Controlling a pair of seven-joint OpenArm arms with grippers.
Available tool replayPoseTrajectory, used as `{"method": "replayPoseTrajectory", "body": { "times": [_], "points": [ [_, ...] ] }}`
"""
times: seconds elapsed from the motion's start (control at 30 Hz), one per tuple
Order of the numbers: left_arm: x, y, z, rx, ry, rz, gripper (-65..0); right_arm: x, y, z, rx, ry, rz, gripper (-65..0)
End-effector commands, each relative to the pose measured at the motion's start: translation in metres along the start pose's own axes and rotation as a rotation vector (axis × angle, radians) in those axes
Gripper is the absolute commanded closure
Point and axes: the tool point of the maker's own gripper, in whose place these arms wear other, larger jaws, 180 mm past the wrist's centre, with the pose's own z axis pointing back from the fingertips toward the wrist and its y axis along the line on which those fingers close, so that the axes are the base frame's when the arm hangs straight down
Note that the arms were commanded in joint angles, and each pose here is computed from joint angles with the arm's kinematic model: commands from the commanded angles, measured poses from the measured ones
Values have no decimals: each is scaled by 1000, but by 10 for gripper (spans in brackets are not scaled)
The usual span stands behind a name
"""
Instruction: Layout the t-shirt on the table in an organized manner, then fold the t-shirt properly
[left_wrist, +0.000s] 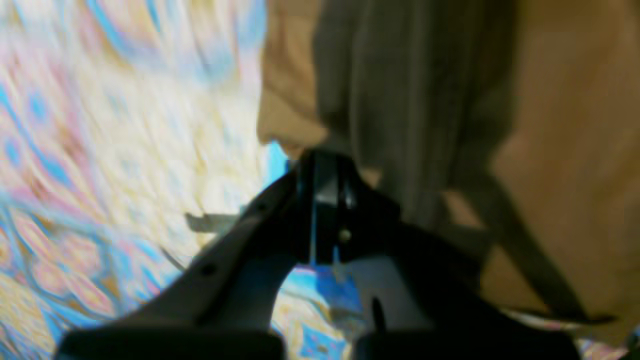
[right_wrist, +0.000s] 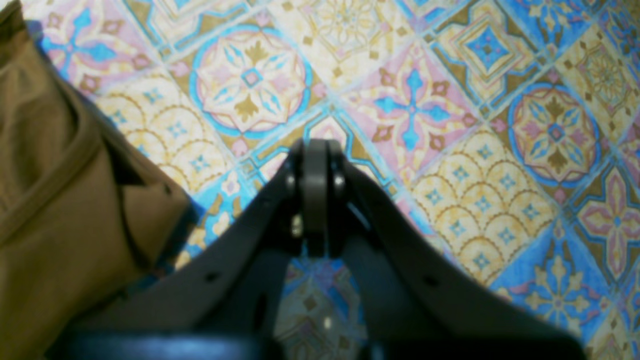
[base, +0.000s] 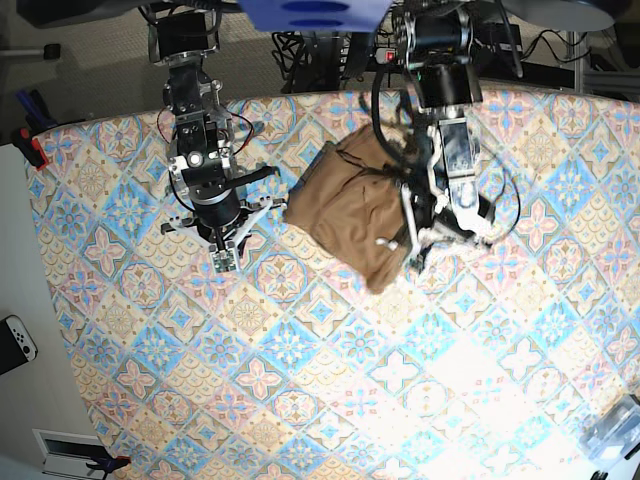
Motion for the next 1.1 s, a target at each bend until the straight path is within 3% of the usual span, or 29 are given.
{"method": "replayPoseTrajectory", "body": {
  "times": [0.0,0.23,0.37,0.57,0.77,0.87,1.07],
  "points": [
    [27,3,7,6,-62,2,0,18,-5,3,-14,-59,-1,0],
    [77,-12,-12,-98,-101,-19,0,17,-6,3,-14,-56,-2,0],
    [88,-25,-23,-145,-160,-25,0,17,-6,3,-14,-57,-2,0],
    [92,-38,-23,-152,-168,-77,0,17,-6,3,-16,-57,-3,0],
    [91,-11,31,14,-327,-53,0,36,-7,10,-18,-154,-4,0],
    [78,3,67,118,-444,-60,0,23,-13,17,-36,-167,-19,0],
    [24,14,82,180,-509,15,0,1,-18,25,-52,-171,-33,0]
  ]
}}
